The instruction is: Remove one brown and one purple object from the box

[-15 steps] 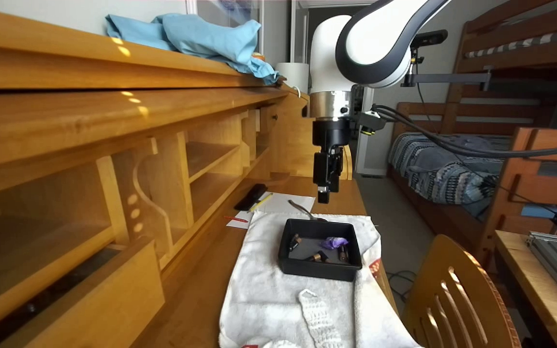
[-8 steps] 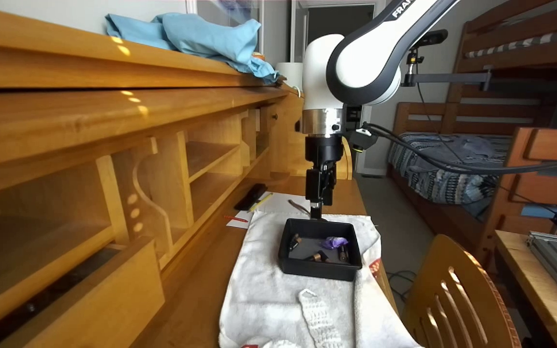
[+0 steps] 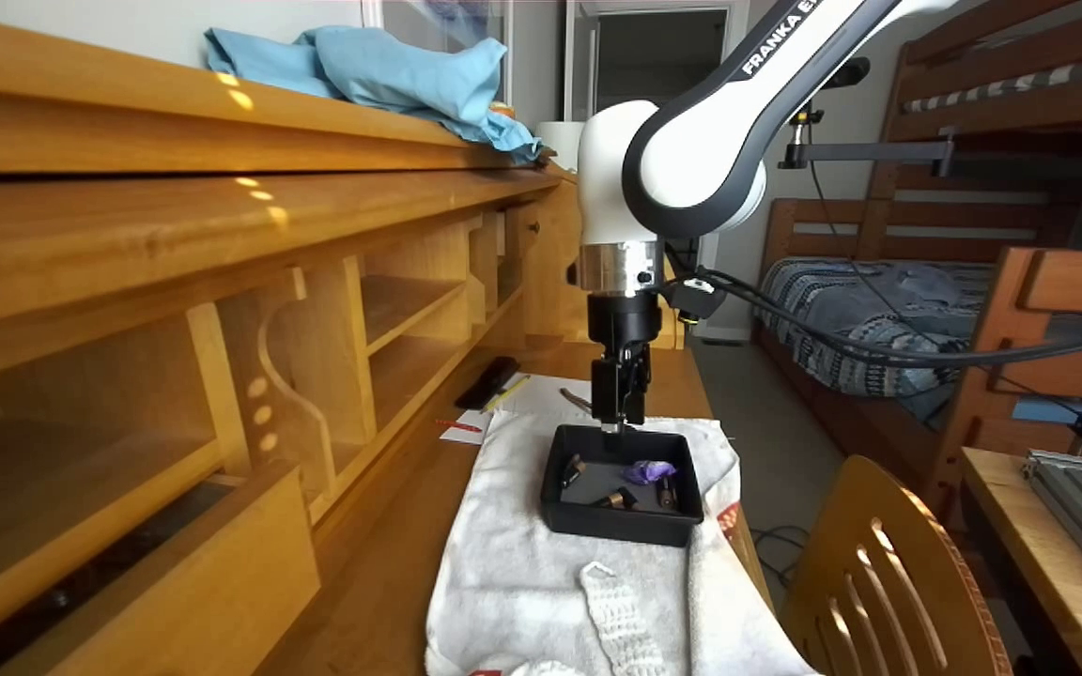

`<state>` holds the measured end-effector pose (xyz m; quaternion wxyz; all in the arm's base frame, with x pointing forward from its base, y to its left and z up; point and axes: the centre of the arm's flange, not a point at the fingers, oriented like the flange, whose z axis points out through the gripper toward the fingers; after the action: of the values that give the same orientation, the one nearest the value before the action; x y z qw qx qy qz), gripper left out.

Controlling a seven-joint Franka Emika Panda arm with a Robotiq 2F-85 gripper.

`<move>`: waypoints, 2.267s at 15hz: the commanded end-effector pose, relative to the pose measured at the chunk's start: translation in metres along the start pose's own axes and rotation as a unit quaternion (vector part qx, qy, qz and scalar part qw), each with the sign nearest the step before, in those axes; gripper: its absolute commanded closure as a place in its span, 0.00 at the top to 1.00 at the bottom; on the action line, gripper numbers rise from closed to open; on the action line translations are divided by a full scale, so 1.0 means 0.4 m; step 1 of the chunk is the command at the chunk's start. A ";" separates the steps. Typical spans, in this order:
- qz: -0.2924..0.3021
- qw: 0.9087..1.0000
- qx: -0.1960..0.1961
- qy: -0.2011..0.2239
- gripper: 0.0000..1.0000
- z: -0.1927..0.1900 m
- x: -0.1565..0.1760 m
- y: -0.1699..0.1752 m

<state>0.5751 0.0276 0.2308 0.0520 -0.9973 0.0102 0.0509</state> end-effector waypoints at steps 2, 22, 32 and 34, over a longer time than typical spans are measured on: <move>0.039 0.999 0.000 -0.007 1.00 0.043 0.020 -0.011; 0.254 0.967 -0.019 0.021 1.00 0.149 0.040 -0.034; 0.290 0.956 -0.025 0.024 1.00 0.169 0.050 -0.012; 0.294 0.955 -0.024 0.023 1.00 0.172 0.055 -0.012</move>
<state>0.5818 0.0372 0.1667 0.0113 -0.9563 0.2888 0.0447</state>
